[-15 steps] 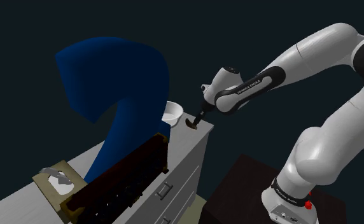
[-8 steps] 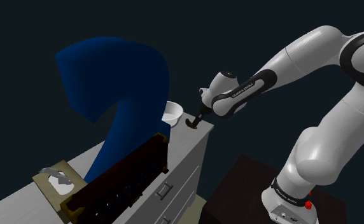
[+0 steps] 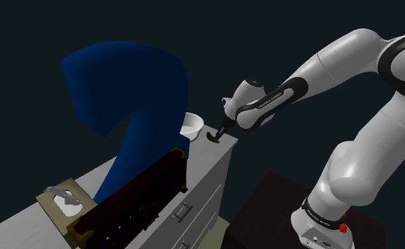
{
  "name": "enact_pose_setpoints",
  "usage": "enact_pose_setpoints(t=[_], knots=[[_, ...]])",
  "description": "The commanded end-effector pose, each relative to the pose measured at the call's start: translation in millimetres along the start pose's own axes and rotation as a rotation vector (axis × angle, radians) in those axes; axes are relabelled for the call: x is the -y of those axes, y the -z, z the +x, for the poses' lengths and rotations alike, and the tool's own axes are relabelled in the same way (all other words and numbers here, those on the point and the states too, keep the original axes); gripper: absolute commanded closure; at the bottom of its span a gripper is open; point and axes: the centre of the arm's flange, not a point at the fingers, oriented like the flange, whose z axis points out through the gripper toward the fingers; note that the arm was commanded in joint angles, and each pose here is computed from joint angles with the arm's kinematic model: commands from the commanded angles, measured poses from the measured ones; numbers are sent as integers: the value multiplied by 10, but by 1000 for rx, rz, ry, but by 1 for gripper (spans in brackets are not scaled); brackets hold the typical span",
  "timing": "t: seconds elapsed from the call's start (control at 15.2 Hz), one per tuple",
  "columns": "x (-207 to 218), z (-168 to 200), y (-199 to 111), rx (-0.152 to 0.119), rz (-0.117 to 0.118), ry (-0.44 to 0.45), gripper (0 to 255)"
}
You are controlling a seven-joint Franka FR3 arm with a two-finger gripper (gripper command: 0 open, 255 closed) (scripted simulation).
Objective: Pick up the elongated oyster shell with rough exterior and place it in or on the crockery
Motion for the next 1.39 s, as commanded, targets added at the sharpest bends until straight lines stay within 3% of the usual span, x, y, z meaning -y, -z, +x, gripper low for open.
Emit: enact_pose_setpoints(t=[0.0,0.33,0.4,0.59,0.66,1.32], knots=[[0,0,0,0,0,0,255],[0,0,0,0,0,0,255],[0,0,0,0,0,0,0],[-300,691,-236,263,47,-303,0],[-381,807,-304,315,56,-363,0],[-337,690,-684,315,56,-363,0]])
